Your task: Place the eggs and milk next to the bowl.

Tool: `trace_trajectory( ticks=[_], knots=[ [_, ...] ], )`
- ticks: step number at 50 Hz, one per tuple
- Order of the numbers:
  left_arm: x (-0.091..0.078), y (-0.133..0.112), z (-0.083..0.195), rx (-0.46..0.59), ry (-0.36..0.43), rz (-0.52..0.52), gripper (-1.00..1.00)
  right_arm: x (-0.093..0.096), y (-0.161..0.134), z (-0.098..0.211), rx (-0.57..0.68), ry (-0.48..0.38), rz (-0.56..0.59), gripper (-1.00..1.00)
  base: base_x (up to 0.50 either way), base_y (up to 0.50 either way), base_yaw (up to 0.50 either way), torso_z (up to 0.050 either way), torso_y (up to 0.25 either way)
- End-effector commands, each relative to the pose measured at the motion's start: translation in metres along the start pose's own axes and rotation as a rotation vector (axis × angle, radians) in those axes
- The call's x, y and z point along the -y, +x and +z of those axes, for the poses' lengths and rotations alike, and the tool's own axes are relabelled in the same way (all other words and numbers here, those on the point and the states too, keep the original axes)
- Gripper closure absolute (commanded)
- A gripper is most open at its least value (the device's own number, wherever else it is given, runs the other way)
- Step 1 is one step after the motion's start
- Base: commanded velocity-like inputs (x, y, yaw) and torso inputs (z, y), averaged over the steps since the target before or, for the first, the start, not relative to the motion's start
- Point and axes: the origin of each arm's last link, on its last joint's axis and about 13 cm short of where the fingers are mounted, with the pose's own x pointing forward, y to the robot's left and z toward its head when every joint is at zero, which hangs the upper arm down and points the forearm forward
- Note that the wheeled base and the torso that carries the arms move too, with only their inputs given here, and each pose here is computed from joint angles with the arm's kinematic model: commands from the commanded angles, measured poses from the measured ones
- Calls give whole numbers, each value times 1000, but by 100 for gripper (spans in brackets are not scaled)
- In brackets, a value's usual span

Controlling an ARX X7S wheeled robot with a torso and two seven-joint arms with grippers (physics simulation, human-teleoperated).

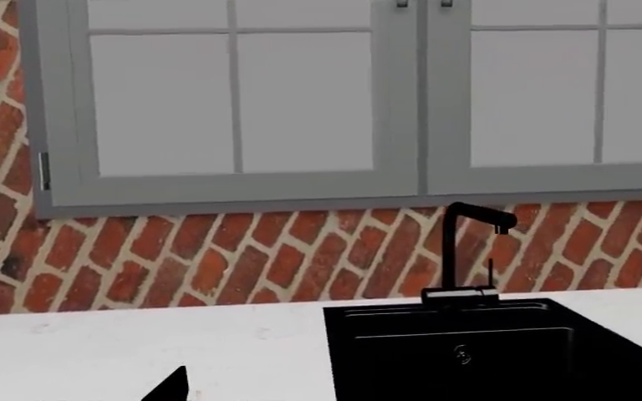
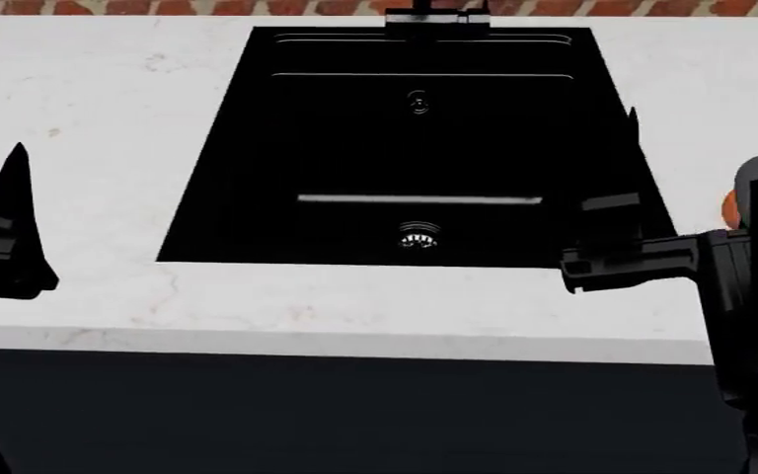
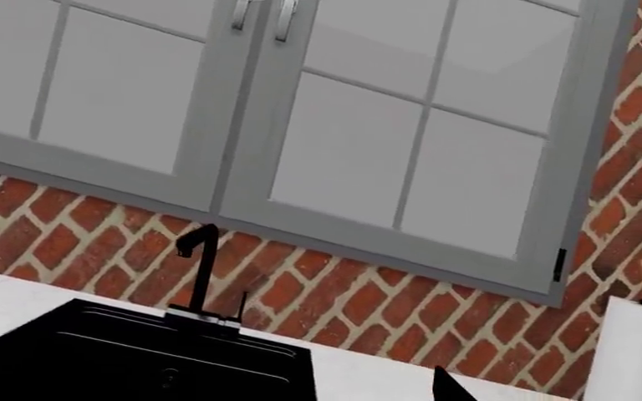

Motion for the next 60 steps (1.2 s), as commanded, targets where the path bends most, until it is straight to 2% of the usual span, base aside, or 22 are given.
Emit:
trace_trajectory(
  ticks=[1, 60],
  knots=[
    [-2, 1, -2, 5, -18, -6, -100, 0, 1, -1, 8, 17, -3, -100, -1, -500, 0, 0, 0],
    [4, 3, -6, 1, -11, -43, -100, 2, -2, -3, -10, 32, 10, -100, -1, -500, 0, 0, 0]
  ],
)
